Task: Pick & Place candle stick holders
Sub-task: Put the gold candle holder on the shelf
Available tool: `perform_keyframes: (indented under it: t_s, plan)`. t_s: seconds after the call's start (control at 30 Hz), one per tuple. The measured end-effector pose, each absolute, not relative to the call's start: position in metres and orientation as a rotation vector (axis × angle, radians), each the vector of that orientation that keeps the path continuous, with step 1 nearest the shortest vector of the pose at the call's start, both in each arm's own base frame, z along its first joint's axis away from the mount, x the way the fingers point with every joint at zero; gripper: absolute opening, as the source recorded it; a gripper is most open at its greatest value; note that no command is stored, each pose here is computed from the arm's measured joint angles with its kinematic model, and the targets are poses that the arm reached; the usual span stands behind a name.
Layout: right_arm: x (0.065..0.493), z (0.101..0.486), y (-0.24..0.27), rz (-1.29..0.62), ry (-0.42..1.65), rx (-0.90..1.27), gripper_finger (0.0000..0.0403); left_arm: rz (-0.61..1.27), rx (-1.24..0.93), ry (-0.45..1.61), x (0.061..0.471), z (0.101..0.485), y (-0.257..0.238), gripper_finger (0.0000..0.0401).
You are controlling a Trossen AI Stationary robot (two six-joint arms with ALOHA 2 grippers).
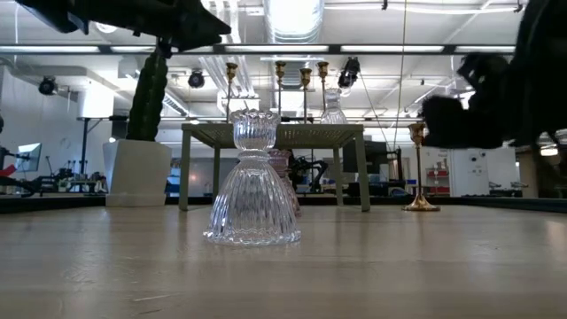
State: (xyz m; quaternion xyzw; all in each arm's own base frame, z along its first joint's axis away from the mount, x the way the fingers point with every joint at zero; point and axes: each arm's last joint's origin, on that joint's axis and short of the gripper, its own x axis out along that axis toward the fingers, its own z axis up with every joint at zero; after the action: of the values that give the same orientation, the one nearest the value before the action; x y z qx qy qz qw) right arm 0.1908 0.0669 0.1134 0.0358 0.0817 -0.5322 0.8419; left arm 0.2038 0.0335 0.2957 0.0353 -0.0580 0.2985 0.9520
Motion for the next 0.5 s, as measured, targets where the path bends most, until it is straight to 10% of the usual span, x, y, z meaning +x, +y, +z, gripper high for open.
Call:
perform_keyframes:
  t_s: [0.5]
  plan:
    - [0.201,0.095,0.022,-1.367,0.170,0.081,0.0168,0.647,0.121,-0.095,0.205,0.284,0.038,0.0207]
